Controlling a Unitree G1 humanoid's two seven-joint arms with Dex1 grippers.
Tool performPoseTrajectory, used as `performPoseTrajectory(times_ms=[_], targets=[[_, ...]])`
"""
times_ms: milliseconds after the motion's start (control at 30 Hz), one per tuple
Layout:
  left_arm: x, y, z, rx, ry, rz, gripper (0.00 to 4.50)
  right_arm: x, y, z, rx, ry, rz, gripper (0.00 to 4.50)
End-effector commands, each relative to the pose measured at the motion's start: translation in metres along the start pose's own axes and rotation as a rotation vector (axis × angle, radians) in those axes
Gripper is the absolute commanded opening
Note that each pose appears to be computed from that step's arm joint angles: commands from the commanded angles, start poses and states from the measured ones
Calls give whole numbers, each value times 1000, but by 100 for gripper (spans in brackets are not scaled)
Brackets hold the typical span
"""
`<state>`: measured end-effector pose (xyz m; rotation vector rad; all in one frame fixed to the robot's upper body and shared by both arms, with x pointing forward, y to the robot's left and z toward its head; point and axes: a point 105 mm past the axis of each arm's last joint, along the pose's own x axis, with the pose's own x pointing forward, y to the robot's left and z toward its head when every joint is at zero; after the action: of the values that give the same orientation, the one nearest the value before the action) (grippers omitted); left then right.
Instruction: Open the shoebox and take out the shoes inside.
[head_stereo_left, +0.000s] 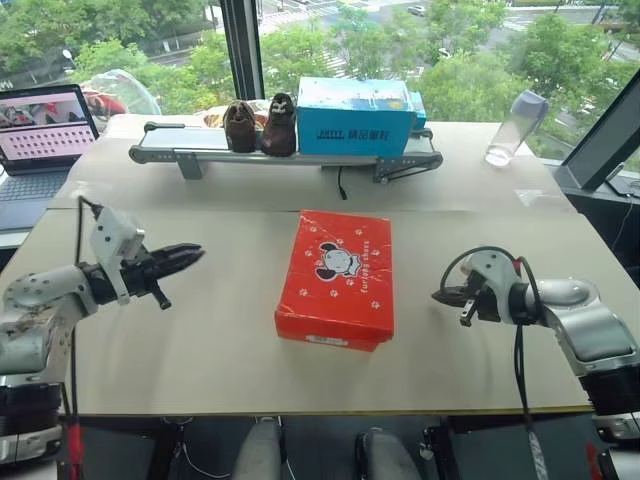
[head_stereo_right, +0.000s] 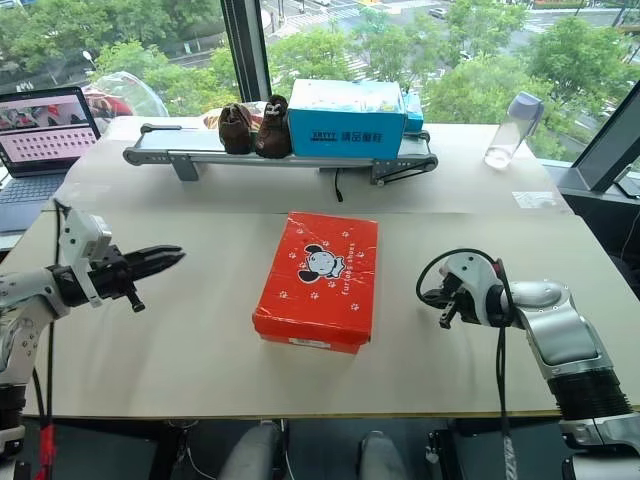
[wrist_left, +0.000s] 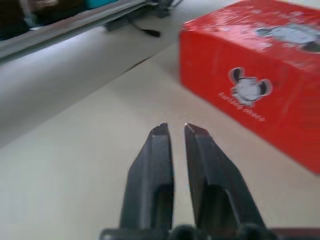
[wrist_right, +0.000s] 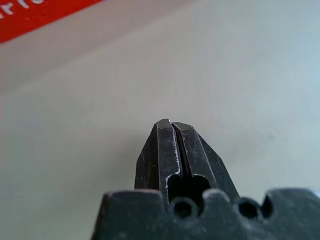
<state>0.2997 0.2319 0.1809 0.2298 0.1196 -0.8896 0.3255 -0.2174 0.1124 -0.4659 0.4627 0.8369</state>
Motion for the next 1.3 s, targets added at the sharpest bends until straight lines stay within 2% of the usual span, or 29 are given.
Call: performPoseTrajectory(times_ms=[33, 67, 100, 133, 267, 367, 467, 567, 633, 700, 767, 900, 967, 1033, 1067, 1200, 1300], targets=[[-3, -15, 29, 41, -22, -112, 203, -13, -7, 26, -58, -89, -25, 0], [-3, -18, 33, 48, -16, -130, 250, -12, -5, 27, -60, -97, -20, 0], [-3, -20, 37, 54, -11, -147, 274, -11, -4, 28, -60, -106, -12, 0], [-4, -22, 46, 63, -11, -171, 325, -8, -1, 30, -57, -115, 0, 0], [-9, -32, 81, 103, -2, -251, 445, 9, 9, 34, -23, -160, 44, 0], [-14, -45, 96, 85, 37, -328, 445, 20, 16, 34, -28, -161, 78, 0], [-15, -49, 109, 156, 73, -333, 445, 33, 26, 40, -45, -173, 131, 0], [-13, -44, 120, 231, 76, -283, 445, 39, 37, 60, -25, -248, 198, 0], [-17, -46, 125, 192, 78, -307, 445, 37, 42, 75, -22, -290, 236, 0], [-21, -43, 127, 189, 85, -287, 445, 29, 45, 99, -31, -348, 271, 0], [-26, -38, 130, 183, 70, -252, 445, 22, 46, 134, -28, -449, 290, 0], [-32, -34, 143, 192, -3, -219, 445, 17, 58, 185, -25, -558, 367, 0], [-38, -26, 152, 170, -70, -179, 445, 19, 67, 212, -38, -616, 416, 0], [-49, -27, 162, 171, -90, -166, 445, 36, 89, 254, -100, -677, 467, 0], [-52, -29, 165, 173, -97, -165, 445, 42, 97, 266, -122, -689, 477, 0], [-63, -42, 191, 226, -118, -143, 445, 77, 136, 303, -154, -697, 536, 0], [-64, -58, 199, 257, -96, -158, 445, 94, 157, 305, -188, -637, 597, 0]])
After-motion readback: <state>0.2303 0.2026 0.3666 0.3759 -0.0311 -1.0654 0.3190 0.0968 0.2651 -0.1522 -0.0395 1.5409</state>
